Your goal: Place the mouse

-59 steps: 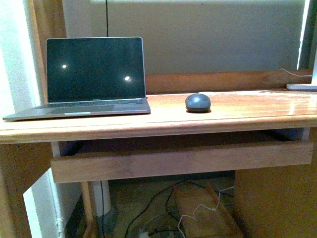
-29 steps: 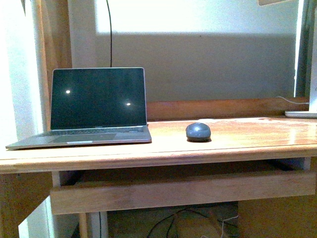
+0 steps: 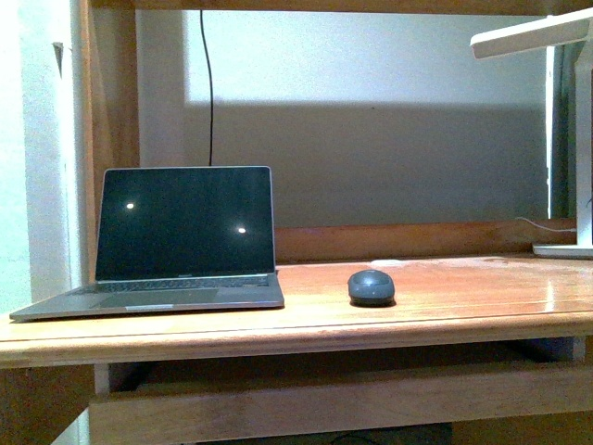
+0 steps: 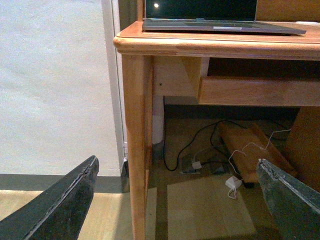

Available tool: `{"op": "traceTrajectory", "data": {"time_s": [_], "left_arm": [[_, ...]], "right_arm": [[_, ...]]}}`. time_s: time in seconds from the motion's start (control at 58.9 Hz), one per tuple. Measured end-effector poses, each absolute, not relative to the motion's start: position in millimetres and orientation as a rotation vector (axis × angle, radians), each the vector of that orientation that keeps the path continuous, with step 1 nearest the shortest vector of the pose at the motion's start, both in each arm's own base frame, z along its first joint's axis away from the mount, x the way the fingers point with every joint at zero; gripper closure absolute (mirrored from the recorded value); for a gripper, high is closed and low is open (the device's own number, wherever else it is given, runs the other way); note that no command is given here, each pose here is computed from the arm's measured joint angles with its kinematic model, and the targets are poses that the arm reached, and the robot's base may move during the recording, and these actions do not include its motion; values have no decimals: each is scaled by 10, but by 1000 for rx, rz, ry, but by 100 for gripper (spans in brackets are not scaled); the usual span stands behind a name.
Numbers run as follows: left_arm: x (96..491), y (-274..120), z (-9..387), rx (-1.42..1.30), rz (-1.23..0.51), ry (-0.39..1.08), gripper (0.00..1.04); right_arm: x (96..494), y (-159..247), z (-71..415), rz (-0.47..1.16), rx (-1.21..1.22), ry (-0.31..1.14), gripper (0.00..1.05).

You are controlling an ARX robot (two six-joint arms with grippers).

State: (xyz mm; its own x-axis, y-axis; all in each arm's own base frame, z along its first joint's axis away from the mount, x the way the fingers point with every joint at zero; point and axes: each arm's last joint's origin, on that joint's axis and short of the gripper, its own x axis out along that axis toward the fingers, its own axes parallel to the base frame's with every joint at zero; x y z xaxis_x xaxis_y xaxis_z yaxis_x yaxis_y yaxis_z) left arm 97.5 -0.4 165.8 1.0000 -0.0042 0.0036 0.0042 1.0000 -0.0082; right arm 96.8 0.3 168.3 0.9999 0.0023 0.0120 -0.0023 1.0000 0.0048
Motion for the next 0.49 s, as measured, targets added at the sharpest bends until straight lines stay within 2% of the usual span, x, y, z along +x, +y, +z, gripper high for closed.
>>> {"op": "traceTrajectory", "data": {"time_s": [0.085,0.356,0.492], "left_arm": [[975,-4,1658,-9,-4,-4,8],[975,-4,1658,-9,-4,-4,8],[975,-4,1658,-8,-4,-4,8]], "right_arm": [[968,3,1683,2,5,-12,52],[968,3,1683,2,5,-12,8],[968,3,1683,2,4,-12,7]]}}
